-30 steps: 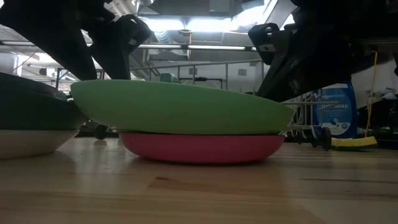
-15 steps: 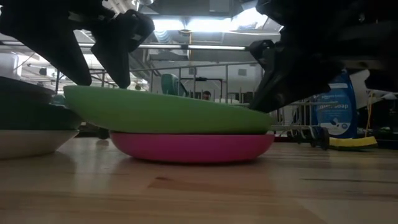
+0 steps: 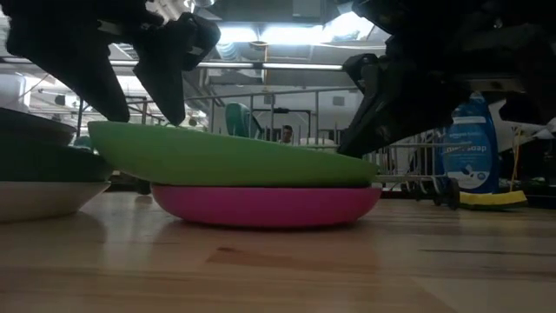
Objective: Sort dishes
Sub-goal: Put the white plate in the dish rack
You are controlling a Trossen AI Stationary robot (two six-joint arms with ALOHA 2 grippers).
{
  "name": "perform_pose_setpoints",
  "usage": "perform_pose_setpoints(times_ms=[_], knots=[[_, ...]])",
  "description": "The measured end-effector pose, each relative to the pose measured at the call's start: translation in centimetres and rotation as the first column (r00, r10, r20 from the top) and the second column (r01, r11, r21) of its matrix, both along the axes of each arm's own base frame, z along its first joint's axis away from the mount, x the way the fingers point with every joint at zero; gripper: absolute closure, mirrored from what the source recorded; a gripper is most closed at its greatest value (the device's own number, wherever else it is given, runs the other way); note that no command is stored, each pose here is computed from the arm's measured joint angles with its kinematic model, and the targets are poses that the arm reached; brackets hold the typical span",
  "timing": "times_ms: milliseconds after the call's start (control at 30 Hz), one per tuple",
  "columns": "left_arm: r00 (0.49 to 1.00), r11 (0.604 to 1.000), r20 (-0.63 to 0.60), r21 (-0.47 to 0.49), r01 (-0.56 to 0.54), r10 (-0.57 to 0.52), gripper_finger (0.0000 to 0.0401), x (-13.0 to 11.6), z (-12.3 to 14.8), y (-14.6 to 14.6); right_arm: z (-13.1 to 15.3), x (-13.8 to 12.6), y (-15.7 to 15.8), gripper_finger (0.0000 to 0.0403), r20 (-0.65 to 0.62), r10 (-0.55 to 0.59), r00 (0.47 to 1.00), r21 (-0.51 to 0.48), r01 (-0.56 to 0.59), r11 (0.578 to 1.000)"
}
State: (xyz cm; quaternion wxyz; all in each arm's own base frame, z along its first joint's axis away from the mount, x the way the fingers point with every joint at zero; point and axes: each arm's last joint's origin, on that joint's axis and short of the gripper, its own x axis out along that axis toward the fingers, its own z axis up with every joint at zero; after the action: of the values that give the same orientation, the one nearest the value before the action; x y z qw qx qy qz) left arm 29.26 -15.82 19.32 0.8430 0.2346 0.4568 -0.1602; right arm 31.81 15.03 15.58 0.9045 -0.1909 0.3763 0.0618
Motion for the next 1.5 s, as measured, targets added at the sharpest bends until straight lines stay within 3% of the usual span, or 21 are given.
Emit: perform_pose_setpoints(times_ms=[233,533,767,967,1233,1367,1500], knots=[[0.999,0.999,-0.007,0.013,-0.033,0.033,0.0221,0.1,-0.8,1.0,0.0,0.0,0.1,0.0402,-0.01,0.021,1.0,0.024,-0.021,0.999],[0.992,0.987,0.048,0.102,-0.125,0.12,0.0221,0.5,-1.0,2.3,0.0,0.0,0.1,0.0402,-0.011,0.023,1.0,0.026,-0.022,0.999],[0.993,0.986,0.052,0.126,-0.11,0.104,0.0221,0.6,-1.0,2.4,0.0,0.0,0.1,0.0402,-0.011,0.016,1.0,0.032,-0.015,0.999],[0.998,0.99,0.035,0.129,-0.054,0.05,0.0221,0.6,-1.0,2.3,0.1,0.0,-0.2,0.0402,0.024,-0.145,0.989,0.068,0.143,0.987],[0.998,0.991,0.035,0.126,-0.052,0.048,0.0221,0.6,-1.0,2.3,2.6,-0.8,-0.7,0.0402,0.071,-0.196,0.978,0.085,0.189,0.978],[0.998,0.991,0.034,0.126,-0.051,0.048,0.0221,0.6,-1.0,2.3,3.9,-2.2,-1.6,0.0402,0.048,-0.333,0.942,0.094,0.328,0.94],[0.998,0.991,0.034,0.125,-0.051,0.047,0.0221,0.6,-1.0,2.3,3.9,-3.6,-2.5,0.0402,-0.013,-0.483,0.876,0.087,0.482,0.872]])
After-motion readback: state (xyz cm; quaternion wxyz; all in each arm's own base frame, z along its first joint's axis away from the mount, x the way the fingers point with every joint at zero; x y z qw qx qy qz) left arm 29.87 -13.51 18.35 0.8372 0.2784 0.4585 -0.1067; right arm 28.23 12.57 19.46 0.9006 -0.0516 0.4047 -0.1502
